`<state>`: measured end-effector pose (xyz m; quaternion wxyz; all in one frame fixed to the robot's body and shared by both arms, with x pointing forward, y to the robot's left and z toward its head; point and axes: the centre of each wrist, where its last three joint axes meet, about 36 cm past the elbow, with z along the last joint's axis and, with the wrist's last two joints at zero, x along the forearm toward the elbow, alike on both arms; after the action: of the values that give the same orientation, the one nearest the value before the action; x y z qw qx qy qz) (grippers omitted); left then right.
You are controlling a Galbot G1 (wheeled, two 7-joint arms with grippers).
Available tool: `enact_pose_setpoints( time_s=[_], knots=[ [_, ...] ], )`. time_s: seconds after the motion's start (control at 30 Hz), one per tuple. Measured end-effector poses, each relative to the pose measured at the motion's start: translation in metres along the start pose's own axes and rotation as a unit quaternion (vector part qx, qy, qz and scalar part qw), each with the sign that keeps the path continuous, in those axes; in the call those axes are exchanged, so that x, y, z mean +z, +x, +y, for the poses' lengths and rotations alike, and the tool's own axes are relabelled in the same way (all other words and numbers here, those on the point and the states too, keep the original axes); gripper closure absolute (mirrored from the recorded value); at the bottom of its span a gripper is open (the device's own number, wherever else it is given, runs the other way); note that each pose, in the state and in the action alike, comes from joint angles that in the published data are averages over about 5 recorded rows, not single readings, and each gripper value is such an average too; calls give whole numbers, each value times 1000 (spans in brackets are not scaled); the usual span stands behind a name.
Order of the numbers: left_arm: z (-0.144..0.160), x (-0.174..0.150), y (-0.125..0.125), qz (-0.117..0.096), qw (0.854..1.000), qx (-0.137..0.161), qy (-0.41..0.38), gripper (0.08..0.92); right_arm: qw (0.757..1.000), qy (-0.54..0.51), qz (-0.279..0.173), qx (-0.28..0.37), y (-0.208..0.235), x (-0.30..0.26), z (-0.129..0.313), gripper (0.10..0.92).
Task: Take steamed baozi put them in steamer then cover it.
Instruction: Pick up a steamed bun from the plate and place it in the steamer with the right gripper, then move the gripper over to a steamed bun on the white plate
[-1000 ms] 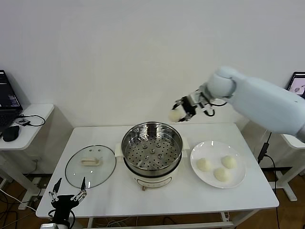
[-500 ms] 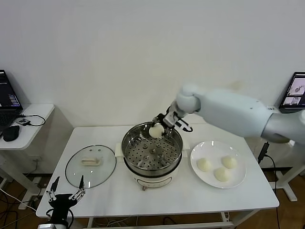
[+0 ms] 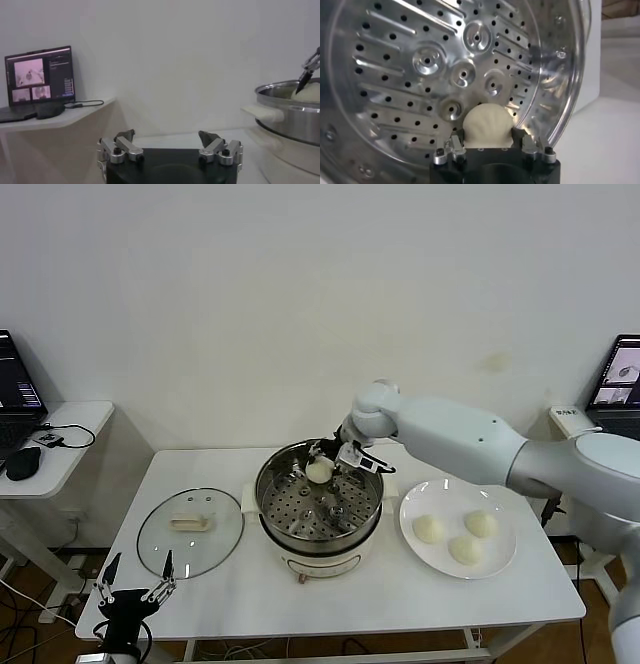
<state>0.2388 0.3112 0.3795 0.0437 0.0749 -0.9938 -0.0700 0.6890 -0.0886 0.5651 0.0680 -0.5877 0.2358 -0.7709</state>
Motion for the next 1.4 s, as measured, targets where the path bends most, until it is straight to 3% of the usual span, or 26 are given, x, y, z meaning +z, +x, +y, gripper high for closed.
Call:
enact_pose_setpoints(
  time_s=[0.27,0.47,0.7,1.03,1.4],
  knots=[
    [-1,-2,2,-3,1000,0,1,177,1000,-7,-6,12,7,0,-2,219],
    [-1,-6,1,-5,1000,1,0,177,998,-54,0,21,46,0,-9,200],
    [2,-14,-3,-7,1000,-2,0,177,982,-183,35,29,117,-7,5,200],
    [11,-20,-9,-3,1000,-6,-5,177,921,-382,73,11,188,-24,96,200],
    [22,-19,-11,3,1000,-7,-18,177,858,-507,77,-23,176,-44,211,200]
  ],
)
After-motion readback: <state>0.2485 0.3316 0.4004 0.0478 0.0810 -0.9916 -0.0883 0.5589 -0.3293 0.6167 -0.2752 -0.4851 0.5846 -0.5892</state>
